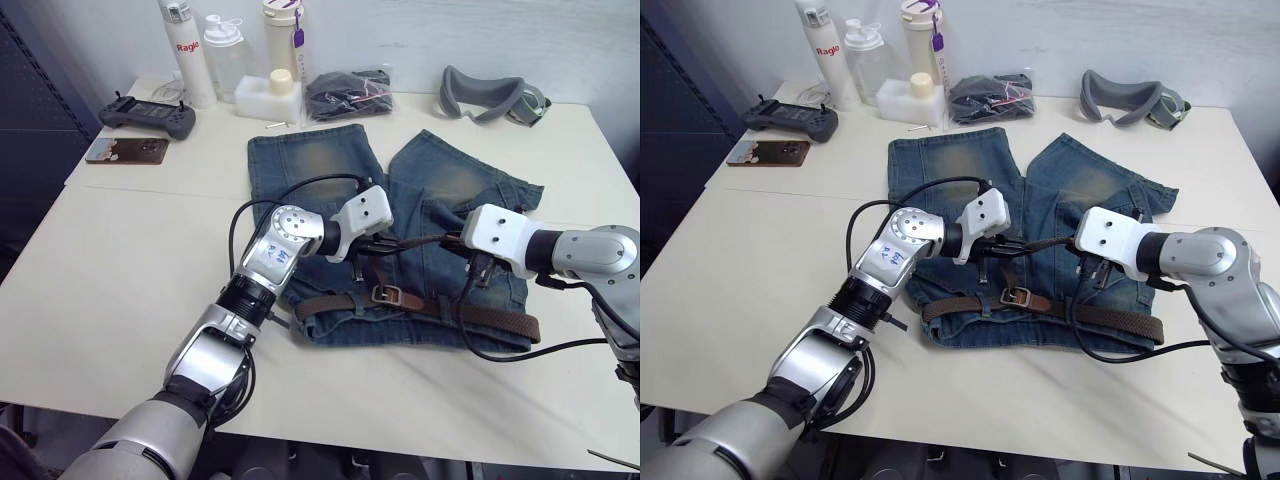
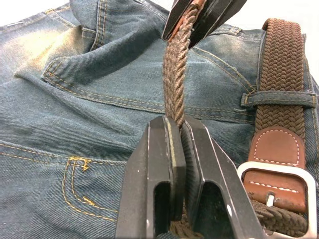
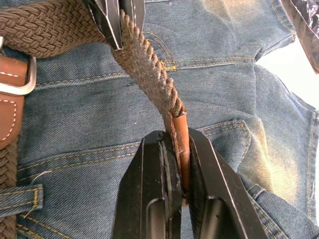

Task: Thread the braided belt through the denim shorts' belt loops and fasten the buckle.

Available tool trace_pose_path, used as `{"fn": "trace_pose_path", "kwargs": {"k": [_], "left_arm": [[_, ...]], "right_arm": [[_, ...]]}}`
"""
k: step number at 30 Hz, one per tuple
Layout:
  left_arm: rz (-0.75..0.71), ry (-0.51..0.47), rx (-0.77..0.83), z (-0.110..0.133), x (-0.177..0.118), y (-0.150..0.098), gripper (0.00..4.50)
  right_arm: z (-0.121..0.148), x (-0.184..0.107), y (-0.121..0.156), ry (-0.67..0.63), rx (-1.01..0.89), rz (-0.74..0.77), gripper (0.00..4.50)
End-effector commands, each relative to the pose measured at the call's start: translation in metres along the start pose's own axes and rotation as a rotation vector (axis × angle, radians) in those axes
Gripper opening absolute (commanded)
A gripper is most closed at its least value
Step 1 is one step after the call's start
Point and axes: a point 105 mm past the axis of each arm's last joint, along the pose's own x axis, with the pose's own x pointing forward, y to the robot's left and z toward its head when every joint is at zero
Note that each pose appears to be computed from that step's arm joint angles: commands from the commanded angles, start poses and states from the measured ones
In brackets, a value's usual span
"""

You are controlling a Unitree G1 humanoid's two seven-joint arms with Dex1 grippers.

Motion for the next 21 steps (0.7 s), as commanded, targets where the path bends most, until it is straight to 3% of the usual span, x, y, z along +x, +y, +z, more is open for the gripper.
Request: {"fn": "trace_pose_path", "kwargs": {"k": [1, 6, 10, 21], "left_arm": [[0.0, -0.034, 0.021, 0.015, 0.0, 0.004, 0.0], [-0.007, -0.136, 0.077, 0.039, 0.0, 0.004, 2.02], [-0.033, -0.154, 0.163, 0.048, 0.01, -0.004, 3.59], [-0.059, -0.127, 0.241, 0.046, 0.022, -0.009, 3.59]], "right_arm": [[0.007, -0.008, -0.01, -0.014, -0.035, -0.04, 0.05], [0.01, -0.008, -0.007, -0.03, -0.023, -0.027, 0.0], [0.017, -0.009, -0.002, -0.062, 0.006, -0.008, 0.0], [0.021, -0.014, 0.001, -0.068, 0.033, -0.024, 0.0]]}}
